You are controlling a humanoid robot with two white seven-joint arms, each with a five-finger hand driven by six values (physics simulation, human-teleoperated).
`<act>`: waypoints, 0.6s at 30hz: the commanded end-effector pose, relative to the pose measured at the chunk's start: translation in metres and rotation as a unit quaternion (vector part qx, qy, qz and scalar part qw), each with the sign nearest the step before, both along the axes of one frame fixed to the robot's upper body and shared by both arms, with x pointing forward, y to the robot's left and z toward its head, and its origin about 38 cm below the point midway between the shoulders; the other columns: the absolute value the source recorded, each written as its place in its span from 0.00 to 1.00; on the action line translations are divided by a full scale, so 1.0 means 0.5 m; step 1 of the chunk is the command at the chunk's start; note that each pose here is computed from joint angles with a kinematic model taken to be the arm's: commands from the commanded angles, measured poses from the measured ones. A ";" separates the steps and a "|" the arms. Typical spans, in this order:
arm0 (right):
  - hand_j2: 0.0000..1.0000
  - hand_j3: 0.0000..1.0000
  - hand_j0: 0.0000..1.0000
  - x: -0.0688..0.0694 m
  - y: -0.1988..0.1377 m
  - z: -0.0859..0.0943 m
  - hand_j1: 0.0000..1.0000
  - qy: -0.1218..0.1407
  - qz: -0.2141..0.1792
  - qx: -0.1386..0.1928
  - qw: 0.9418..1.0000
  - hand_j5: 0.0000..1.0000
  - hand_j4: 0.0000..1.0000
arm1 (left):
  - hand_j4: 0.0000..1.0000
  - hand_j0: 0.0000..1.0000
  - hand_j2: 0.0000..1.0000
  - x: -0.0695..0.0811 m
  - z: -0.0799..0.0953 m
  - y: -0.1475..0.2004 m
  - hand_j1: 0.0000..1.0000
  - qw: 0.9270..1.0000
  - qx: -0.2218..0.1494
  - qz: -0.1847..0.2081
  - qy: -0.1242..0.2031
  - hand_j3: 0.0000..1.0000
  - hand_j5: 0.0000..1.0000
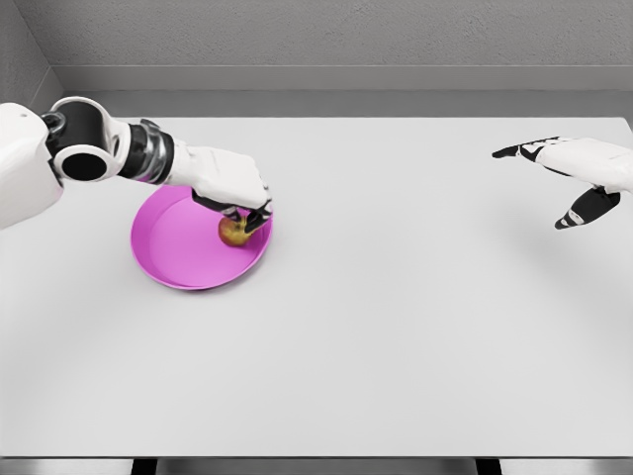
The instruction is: Put the apple on the plate with both arms
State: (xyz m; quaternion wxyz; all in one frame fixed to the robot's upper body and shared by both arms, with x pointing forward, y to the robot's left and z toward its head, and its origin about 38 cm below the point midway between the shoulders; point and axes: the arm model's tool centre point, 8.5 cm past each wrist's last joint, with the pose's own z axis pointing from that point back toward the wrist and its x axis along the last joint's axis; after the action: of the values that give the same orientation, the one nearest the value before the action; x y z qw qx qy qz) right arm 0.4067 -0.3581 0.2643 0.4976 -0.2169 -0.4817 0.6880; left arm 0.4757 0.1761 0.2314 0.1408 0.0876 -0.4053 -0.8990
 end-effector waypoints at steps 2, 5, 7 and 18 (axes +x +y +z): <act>1.00 1.00 1.00 0.000 0.000 0.001 1.00 0.000 0.000 0.000 1.000 1.00 1.00 | 1.00 1.00 1.00 0.001 0.002 0.002 1.00 1.000 -0.003 0.003 0.001 1.00 1.00; 1.00 1.00 1.00 0.000 -0.001 0.000 1.00 0.000 0.000 0.000 1.000 1.00 1.00 | 1.00 1.00 1.00 0.002 0.006 0.005 1.00 1.000 -0.005 0.005 0.001 1.00 1.00; 1.00 1.00 1.00 0.000 -0.001 -0.001 1.00 0.001 0.000 0.000 1.000 1.00 1.00 | 1.00 1.00 1.00 0.006 0.019 0.008 1.00 1.000 -0.014 0.009 -0.004 1.00 1.00; 1.00 1.00 1.00 -0.001 0.001 -0.002 1.00 0.001 0.000 0.000 1.000 1.00 1.00 | 1.00 1.00 1.00 -0.022 0.062 0.319 1.00 0.962 -0.182 0.199 0.043 1.00 1.00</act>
State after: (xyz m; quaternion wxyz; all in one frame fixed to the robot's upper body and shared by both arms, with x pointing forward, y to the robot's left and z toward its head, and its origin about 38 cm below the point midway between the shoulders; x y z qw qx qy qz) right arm 0.4059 -0.3578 0.2619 0.4986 -0.2149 -0.4805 0.6887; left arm 0.4611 0.3114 0.2300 0.3371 0.0678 -0.5045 -0.7920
